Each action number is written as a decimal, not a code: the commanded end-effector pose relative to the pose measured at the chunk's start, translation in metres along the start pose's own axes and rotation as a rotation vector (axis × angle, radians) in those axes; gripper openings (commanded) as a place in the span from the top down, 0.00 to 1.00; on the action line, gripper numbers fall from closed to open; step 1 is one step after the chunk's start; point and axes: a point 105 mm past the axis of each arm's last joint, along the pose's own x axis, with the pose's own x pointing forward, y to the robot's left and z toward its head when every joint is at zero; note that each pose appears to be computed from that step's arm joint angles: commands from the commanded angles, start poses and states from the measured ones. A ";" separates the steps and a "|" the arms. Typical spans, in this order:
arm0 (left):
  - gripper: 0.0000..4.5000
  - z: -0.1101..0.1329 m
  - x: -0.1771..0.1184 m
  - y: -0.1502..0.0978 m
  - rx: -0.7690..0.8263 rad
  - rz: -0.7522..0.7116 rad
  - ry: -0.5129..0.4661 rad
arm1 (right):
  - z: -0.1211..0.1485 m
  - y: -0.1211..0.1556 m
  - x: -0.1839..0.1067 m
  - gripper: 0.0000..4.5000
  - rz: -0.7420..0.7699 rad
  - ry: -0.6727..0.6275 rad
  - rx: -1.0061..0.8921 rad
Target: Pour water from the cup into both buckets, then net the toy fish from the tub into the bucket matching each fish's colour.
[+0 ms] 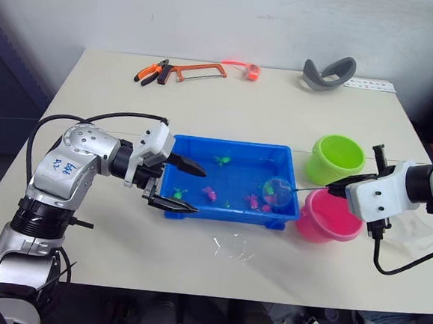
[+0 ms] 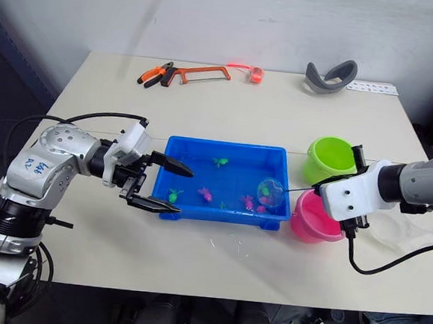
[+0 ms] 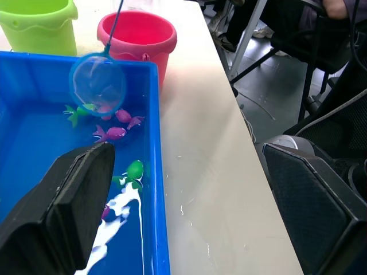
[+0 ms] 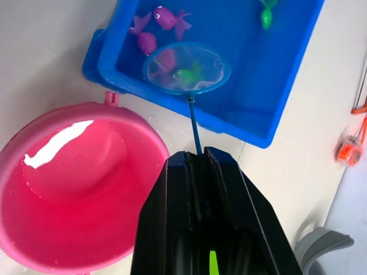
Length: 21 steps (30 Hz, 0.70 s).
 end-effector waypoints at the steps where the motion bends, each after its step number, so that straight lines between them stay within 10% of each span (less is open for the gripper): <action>1: 0.01 0.010 -0.002 0.000 0.040 0.005 -0.012 | 0.000 -0.002 0.001 1.00 -0.021 0.008 -0.080; 21: 0.01 0.012 -0.006 0.002 0.038 0.029 -0.019 | 0.001 0.002 0.017 1.00 -0.019 -0.020 -0.176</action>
